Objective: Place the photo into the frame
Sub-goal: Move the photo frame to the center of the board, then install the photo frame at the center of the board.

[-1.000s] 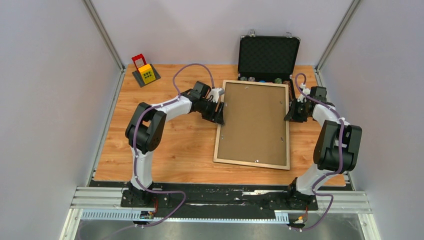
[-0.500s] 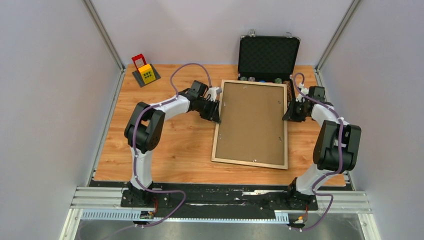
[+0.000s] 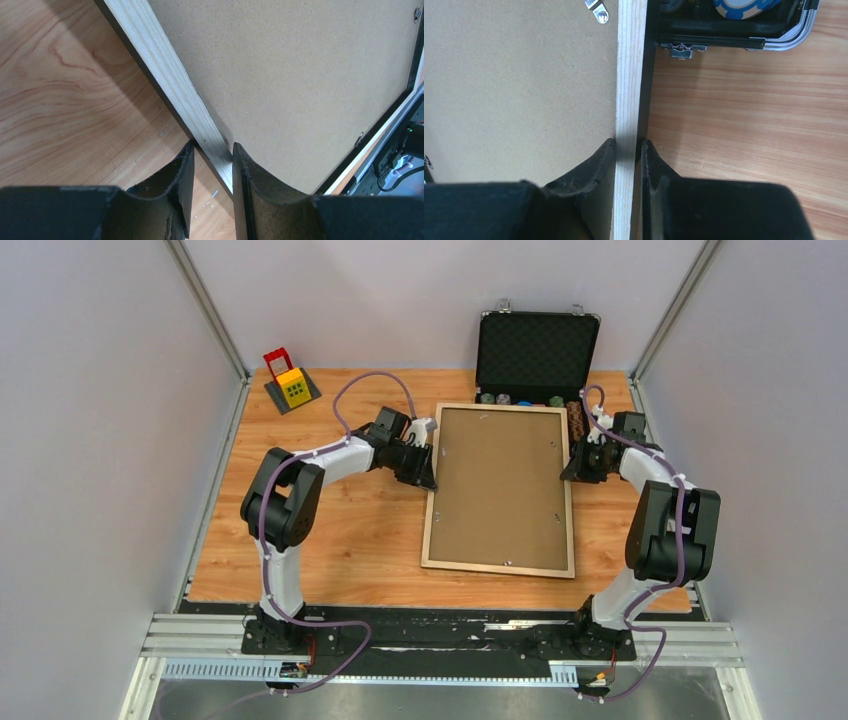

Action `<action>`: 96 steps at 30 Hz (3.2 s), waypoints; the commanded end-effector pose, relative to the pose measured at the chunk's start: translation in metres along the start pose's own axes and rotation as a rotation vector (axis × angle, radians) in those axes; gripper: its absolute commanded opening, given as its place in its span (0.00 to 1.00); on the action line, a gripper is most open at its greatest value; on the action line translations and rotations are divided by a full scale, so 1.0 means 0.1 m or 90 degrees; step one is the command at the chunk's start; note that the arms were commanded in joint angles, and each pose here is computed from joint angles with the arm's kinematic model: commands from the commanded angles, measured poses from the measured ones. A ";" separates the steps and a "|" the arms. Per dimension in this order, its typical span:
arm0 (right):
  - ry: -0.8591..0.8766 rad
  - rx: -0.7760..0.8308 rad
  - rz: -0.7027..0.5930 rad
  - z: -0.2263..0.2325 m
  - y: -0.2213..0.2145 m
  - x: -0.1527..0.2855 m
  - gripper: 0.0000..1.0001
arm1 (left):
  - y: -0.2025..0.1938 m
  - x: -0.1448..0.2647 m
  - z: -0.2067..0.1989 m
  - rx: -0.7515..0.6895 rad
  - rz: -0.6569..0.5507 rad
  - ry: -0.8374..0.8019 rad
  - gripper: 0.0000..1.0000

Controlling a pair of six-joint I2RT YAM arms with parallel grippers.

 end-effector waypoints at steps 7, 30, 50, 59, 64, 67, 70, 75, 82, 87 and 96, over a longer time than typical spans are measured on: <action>0.082 0.010 -0.022 0.25 0.06 -0.04 0.05 | -0.06 -0.04 -0.15 0.011 0.011 -0.043 0.14; -0.036 0.056 -0.079 -0.03 0.78 0.11 0.56 | -0.06 0.00 -0.15 0.022 -0.003 -0.030 0.00; -0.109 0.088 -0.041 -0.20 0.88 -0.20 0.54 | -0.05 0.02 -0.18 0.020 -0.008 -0.032 0.00; -0.110 0.089 -0.036 -0.21 0.87 -0.27 0.53 | -0.05 0.02 -0.17 0.018 -0.007 -0.032 0.00; -0.112 0.088 -0.034 -0.21 0.86 -0.31 0.51 | -0.05 0.02 -0.17 0.018 -0.007 -0.032 0.00; -0.114 0.084 -0.035 -0.23 0.87 -0.33 0.48 | -0.04 0.02 -0.17 0.017 -0.006 -0.034 0.00; -0.118 0.079 -0.037 -0.24 0.89 -0.34 0.46 | -0.05 0.01 -0.17 0.017 -0.005 -0.034 0.00; -0.123 0.073 -0.040 -0.25 0.92 -0.34 0.41 | -0.04 0.01 -0.18 0.016 -0.005 -0.034 0.00; -0.128 0.080 -0.037 -0.26 0.90 -0.33 0.39 | -0.04 0.02 -0.18 0.015 -0.006 -0.035 0.00; -0.129 0.088 -0.035 -0.27 0.87 -0.31 0.40 | -0.04 0.02 -0.18 0.015 -0.005 -0.035 0.00; -0.123 0.103 -0.034 -0.30 0.82 -0.24 0.39 | -0.03 0.02 -0.19 0.016 -0.006 -0.035 0.00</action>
Point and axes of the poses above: each gripper's point midway between its finger pads, its own x axis back along the fingers, its own z axis along the line the jaws close on, y = z × x, the point moved 4 cm from there along x, back along the fingers, and after that the axes turned 15 degrees about x, right-handed, at the moved point
